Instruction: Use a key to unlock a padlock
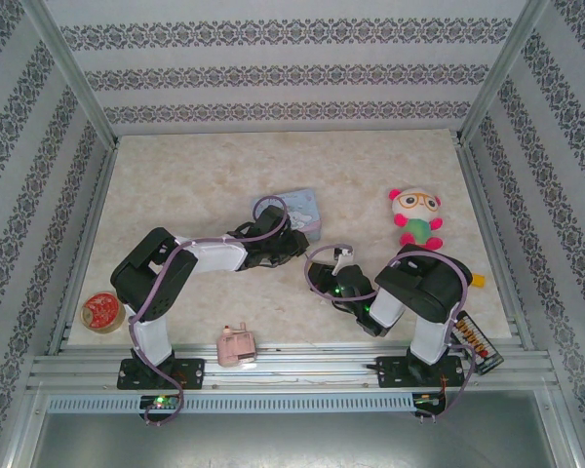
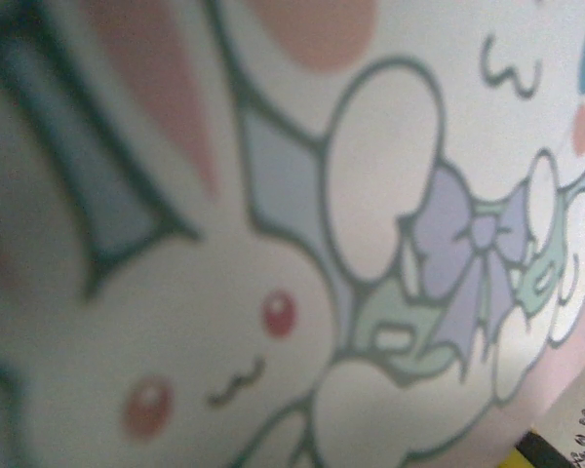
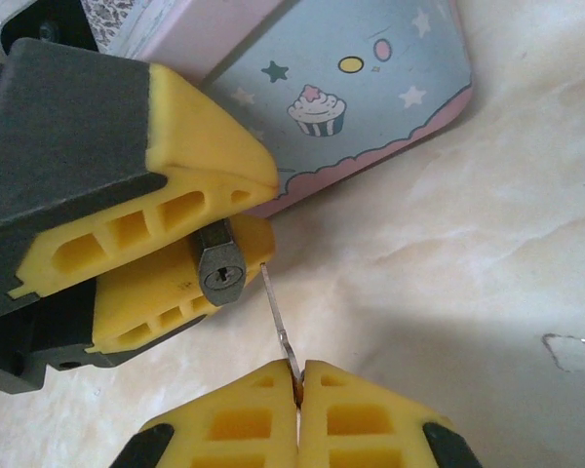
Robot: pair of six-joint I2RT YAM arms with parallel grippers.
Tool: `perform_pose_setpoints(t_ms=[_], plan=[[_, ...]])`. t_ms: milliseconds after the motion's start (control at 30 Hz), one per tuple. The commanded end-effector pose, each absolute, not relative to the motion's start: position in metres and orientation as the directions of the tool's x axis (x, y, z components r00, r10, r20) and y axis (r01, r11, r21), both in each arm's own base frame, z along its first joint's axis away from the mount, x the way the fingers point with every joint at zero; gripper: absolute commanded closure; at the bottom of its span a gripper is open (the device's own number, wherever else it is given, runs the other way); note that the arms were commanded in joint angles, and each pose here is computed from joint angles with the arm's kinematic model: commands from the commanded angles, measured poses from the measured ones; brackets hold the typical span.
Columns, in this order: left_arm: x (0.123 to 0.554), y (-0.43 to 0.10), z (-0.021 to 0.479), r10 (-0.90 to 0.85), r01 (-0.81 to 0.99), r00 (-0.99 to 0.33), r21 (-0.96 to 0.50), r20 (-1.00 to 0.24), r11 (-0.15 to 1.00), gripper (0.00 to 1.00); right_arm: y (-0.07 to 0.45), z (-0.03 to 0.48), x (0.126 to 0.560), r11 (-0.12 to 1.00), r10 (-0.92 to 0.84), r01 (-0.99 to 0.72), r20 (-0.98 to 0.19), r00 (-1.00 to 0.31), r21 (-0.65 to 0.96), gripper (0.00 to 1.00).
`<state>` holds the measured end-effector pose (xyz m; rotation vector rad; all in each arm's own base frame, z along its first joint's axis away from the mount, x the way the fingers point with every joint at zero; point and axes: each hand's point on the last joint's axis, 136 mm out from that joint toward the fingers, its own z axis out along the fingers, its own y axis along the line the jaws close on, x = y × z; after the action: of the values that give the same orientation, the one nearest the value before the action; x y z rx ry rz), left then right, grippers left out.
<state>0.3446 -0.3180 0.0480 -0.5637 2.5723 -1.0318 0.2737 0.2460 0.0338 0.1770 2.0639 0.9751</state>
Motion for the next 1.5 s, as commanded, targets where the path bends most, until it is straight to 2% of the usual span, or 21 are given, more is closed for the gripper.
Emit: perform_pose_setpoints(t_ms=[0, 1467], plan=[[0.324, -0.321, 0.033, -0.469, -0.332, -0.883, -0.701, -0.003, 0.631, 0.84, 0.253, 0.050, 0.273, 0.663, 0.430, -0.268, -0.649, -0.628, 0.699, 1.00], [0.328, -0.320, 0.028, -0.487, -0.346, -0.873, -0.707, 0.003, 0.617, 0.84, 0.253, 0.059, 0.270, 0.659, 0.422, -0.304, -0.673, -0.608, 0.688, 1.00]])
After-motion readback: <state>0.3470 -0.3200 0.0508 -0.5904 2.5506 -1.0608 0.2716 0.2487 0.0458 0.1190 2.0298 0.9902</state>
